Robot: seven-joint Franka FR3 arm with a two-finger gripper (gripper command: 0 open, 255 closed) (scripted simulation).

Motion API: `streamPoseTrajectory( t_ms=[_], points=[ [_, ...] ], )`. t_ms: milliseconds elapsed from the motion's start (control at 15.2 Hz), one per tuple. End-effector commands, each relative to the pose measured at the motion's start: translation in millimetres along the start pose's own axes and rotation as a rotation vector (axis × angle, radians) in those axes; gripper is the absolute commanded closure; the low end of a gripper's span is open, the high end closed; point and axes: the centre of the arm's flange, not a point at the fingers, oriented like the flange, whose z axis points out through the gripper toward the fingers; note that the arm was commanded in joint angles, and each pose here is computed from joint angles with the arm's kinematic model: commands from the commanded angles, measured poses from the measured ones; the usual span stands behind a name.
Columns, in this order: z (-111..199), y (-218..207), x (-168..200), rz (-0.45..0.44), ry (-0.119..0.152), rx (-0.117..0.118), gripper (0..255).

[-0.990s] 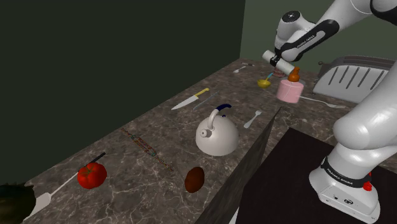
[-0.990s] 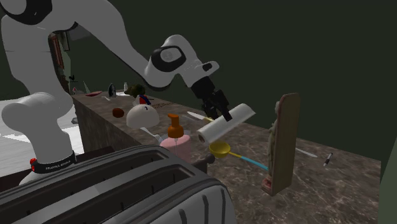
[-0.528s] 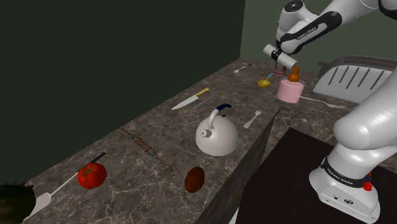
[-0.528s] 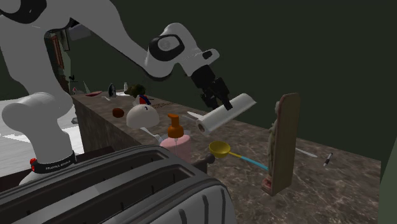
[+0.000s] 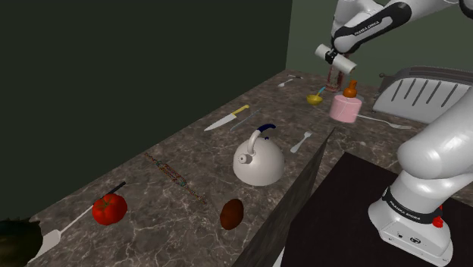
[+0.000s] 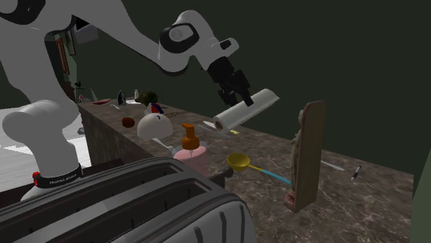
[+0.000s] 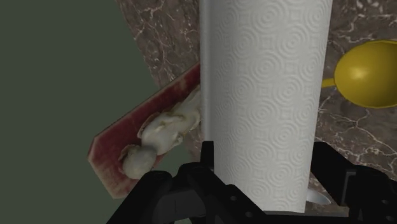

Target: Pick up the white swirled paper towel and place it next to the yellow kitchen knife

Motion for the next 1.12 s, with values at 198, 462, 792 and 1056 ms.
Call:
streamPoseTrajectory(
  t_ms=[198,462,792,1056],
  points=[
    [-30,-43,8,0.0,0.0,0.0,255],
    [-57,-88,15,0.0,0.0,0.0,255],
    [-90,-144,25,0.0,0.0,0.0,255],
    [-116,-189,32,0.0,0.0,0.0,255]
  ],
)
